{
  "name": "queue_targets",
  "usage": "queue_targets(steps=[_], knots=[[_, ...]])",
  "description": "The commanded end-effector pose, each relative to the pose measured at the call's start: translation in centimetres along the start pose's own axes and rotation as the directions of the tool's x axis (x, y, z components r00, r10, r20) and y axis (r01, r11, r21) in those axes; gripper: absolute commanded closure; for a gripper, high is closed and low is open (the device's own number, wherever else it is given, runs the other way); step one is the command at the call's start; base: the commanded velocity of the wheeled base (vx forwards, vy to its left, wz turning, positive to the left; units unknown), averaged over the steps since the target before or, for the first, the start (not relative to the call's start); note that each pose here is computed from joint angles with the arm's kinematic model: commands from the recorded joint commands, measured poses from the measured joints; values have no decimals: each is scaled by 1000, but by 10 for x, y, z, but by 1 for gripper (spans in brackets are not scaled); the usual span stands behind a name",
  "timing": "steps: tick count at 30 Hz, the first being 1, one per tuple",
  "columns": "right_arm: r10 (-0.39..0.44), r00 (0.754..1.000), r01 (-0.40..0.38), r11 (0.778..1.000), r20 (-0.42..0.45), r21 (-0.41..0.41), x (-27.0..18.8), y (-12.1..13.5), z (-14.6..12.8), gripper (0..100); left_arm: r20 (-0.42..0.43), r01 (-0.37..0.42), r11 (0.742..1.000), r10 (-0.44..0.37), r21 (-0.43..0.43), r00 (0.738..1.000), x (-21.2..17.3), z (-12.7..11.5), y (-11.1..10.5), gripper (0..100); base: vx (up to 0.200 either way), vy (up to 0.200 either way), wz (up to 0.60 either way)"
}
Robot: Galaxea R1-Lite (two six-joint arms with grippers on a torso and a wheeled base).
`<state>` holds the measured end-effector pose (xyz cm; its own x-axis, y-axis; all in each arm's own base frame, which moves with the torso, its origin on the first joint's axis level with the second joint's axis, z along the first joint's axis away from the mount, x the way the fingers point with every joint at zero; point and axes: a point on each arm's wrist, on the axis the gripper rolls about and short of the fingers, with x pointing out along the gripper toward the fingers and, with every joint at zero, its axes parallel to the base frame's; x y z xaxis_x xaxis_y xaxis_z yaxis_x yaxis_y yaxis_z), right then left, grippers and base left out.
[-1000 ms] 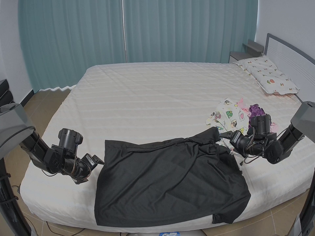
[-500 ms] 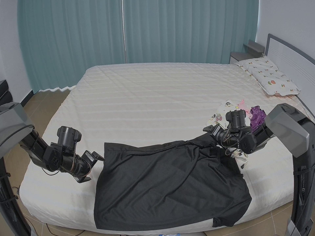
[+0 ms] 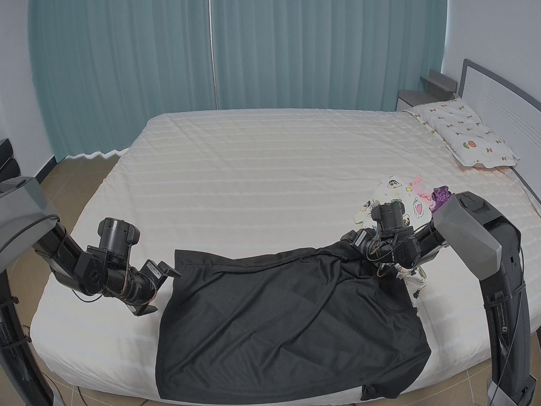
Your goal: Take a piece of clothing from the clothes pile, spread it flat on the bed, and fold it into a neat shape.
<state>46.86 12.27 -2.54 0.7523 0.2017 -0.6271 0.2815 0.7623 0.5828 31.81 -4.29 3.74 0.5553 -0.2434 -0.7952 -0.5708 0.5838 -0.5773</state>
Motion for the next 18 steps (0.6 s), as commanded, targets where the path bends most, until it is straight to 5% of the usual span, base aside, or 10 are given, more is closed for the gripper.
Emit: queue_targets(steps=[1,2,11,18], knots=[[7,1000,-7,1000,6,0,9,0,0,0,-2,-4,1000,4,-1,1000,2,0,1,0,0,0,0],[10,1000,-10,1000,9,0,11,1,1,100,-4,-5,1000,5,0,1000,3,0,1,0,0,0,0],[20,1000,-20,1000,15,11,15,12,7,100,-3,-6,1000,6,-3,1000,3,0,1,0,0,0,0],[123,982,-126,992,146,13,14,38,28,100,-4,-7,1000,7,-3,1000,3,0,1,0,0,0,0]])
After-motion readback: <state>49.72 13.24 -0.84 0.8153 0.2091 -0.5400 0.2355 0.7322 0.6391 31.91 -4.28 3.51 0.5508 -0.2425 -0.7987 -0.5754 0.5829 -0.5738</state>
